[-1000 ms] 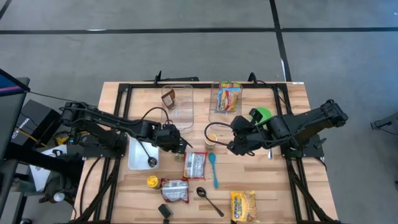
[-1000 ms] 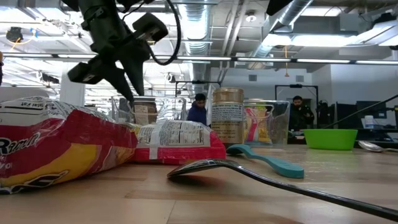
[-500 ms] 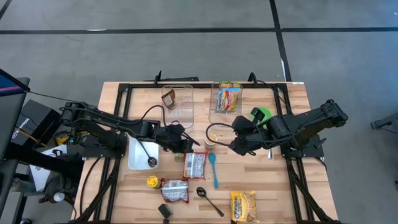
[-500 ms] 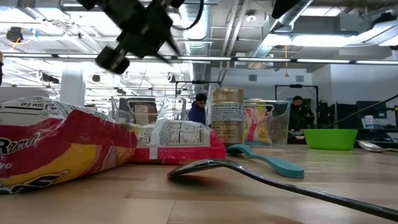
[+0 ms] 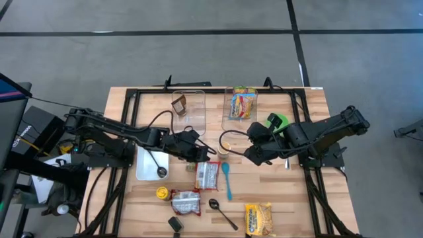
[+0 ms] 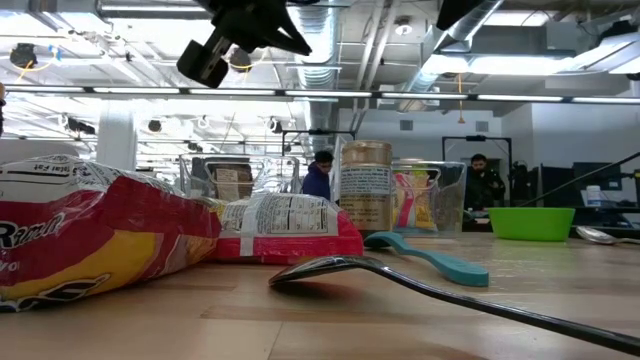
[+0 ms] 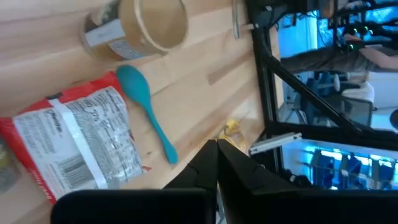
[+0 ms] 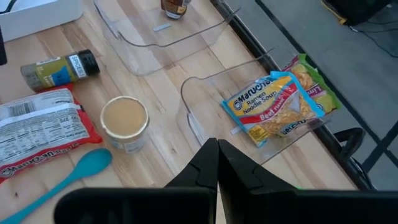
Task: Pick & Place Food Item
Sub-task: Put the light green seasoning bottle into the left transparent bin
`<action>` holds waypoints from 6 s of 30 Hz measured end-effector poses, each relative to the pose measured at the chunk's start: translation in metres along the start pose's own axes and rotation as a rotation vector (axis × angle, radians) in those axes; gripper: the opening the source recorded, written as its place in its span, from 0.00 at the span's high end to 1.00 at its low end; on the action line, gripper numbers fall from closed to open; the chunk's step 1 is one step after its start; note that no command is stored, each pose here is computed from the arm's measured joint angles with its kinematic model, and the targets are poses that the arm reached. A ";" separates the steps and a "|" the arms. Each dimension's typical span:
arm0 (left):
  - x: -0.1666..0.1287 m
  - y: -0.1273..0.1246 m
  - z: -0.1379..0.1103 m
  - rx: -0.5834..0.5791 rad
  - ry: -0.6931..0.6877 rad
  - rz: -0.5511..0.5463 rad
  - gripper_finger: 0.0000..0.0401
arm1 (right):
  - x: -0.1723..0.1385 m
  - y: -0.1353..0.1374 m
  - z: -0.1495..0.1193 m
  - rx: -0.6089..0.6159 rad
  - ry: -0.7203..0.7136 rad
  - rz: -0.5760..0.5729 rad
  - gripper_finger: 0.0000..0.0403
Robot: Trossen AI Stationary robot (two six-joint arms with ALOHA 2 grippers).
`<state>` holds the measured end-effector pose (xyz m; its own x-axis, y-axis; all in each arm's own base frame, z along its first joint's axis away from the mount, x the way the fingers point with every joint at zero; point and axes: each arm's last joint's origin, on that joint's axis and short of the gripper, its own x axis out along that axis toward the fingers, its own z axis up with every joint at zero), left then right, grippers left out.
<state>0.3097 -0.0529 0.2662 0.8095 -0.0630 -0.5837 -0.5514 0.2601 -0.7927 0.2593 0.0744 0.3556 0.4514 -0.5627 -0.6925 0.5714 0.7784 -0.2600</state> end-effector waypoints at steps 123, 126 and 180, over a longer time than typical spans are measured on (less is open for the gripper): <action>0.037 0.049 0.027 0.042 -0.038 0.357 0.56 | 0.002 -0.004 0.003 0.020 -0.055 -0.067 1.00; 0.038 0.047 0.027 0.036 -0.037 0.339 0.58 | 0.002 -0.004 0.003 0.019 -0.054 -0.068 1.00; 0.028 0.019 0.030 0.054 -0.007 0.625 1.00 | -0.002 -0.019 -0.009 0.033 -0.021 -0.222 1.00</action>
<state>0.3277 -0.0210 0.2402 0.3388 0.1235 -0.9327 -0.9102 0.2941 -0.2917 0.2413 0.0627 0.3559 0.3264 -0.7250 -0.6065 0.6798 0.6259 -0.3822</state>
